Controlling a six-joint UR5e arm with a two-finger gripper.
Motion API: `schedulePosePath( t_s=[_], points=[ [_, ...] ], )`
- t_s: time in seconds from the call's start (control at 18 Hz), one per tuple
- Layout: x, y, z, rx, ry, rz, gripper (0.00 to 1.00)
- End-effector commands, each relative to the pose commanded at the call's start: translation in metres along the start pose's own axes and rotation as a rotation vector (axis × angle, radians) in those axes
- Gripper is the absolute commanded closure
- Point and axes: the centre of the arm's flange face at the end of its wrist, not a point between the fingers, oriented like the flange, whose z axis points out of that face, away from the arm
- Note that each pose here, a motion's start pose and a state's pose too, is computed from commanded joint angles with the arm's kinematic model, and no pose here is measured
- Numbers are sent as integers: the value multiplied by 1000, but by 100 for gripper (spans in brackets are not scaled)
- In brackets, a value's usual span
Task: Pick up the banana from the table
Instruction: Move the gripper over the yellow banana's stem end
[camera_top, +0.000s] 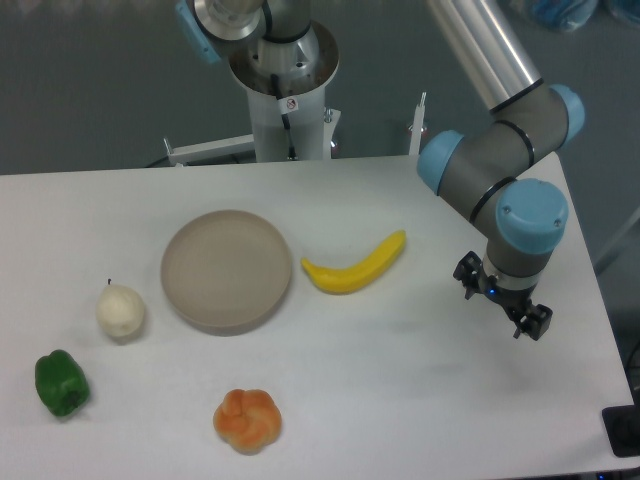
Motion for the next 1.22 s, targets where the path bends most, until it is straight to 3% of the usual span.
schedulePosePath(
  t_s=[0.44,0.72,0.94,1.22],
  points=[
    [18,-9,-10,16,4,8,0],
    [74,-25,-21,21,39,42,0],
    [138,-44,-2,12,112,85,0],
    [157,-58,13,5,148,91,0]
  ],
)
